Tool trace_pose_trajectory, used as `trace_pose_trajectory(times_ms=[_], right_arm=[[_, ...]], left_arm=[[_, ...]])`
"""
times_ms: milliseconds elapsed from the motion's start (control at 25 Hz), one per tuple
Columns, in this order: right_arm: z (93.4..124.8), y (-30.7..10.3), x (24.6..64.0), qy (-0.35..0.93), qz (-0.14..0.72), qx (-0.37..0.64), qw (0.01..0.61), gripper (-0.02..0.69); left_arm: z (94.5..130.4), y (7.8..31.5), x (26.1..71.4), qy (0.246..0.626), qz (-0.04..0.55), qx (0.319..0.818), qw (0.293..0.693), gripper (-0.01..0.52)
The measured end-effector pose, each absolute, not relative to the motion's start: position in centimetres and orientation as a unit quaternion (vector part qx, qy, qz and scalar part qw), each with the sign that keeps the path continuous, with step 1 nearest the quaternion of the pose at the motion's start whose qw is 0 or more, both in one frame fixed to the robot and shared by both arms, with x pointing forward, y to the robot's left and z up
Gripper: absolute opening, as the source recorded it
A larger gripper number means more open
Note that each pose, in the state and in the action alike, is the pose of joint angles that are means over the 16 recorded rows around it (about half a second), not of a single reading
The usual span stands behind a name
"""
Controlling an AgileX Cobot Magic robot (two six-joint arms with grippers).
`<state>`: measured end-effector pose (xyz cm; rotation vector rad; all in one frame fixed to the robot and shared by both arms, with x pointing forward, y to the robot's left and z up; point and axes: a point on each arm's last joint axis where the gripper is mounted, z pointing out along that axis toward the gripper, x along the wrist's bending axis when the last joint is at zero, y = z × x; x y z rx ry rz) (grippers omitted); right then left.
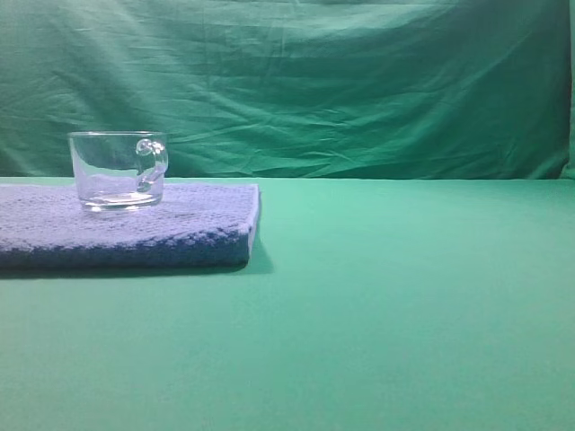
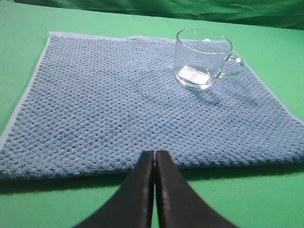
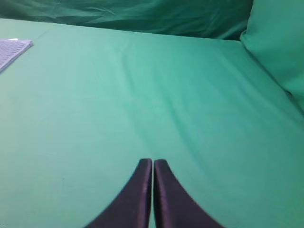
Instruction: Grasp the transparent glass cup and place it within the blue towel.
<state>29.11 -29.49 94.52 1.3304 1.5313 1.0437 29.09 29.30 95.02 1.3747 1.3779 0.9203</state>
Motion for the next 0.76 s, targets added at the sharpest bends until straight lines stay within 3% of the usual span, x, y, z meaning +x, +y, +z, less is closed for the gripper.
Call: trace_pose_trajectory(times_ms=[760], right_arm=[[94.51, -29.51, 29.11, 0.608, 0.416, 0.533, 0.416, 0.000]], left_arm=[[95.02, 29.30, 29.09, 0.563, 0.376, 0.562, 0.474, 0.000]])
